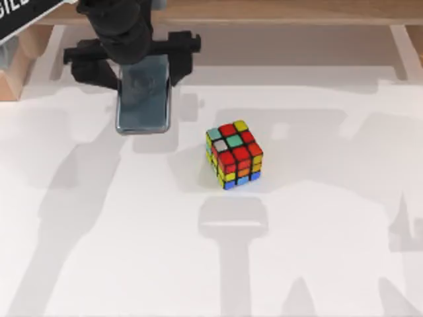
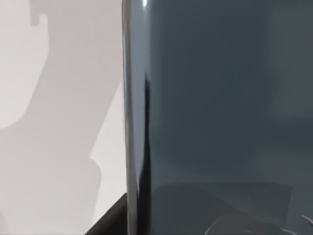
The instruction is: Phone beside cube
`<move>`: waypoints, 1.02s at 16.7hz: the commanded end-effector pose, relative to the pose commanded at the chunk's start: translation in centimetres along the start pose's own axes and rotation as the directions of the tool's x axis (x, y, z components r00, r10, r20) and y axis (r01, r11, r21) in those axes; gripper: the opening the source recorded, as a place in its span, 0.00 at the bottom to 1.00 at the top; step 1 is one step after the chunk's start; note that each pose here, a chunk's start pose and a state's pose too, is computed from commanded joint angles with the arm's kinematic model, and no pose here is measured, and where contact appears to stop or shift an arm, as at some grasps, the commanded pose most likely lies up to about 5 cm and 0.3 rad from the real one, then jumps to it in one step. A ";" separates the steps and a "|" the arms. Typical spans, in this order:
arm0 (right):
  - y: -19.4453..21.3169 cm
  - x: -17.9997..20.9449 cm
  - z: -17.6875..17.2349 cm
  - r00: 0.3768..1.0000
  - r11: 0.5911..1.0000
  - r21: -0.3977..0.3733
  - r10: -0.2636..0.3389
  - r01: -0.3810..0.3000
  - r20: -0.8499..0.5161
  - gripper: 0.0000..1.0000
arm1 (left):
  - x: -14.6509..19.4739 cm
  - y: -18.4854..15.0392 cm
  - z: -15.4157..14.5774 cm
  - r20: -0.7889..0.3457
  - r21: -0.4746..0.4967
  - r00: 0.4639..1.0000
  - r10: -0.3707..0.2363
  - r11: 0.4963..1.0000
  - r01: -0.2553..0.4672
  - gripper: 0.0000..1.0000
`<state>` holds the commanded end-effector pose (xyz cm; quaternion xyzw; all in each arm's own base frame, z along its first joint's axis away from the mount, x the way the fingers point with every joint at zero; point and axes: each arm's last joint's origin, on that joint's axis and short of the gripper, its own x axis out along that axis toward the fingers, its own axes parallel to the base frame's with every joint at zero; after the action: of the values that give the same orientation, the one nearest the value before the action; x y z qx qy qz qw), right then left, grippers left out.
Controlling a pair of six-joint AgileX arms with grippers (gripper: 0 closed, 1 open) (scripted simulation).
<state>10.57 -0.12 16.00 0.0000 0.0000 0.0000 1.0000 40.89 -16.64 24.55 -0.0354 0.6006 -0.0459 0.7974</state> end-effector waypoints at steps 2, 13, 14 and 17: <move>0.0 0.0 0.0 1.000 1.000 0.000 0.000 0.000 0.000 1.00 | -0.2 0.0 0.1 0.015 0.000 1.000 -0.006 1.000 0.006 0.00; 0.0 0.0 0.0 1.000 1.000 0.000 0.000 0.000 0.000 1.00 | 2.7 0.0 -0.3 -0.018 0.002 1.000 0.010 1.000 -0.010 0.00; 0.0 0.0 0.0 1.000 1.000 0.000 0.000 0.000 0.000 1.00 | 3.4 0.0 -0.5 -0.034 0.003 0.999 0.017 1.000 -0.017 0.00; 0.0 0.0 0.0 1.000 1.000 0.000 0.000 0.000 0.000 1.00 | 6.1 0.3 -1.2 -0.099 0.006 0.994 0.045 0.999 -0.045 0.00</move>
<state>10.57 -0.12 16.00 0.0000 0.0000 0.0000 1.0000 41.41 -17.08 18.38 -0.0182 0.6401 -0.0307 0.7675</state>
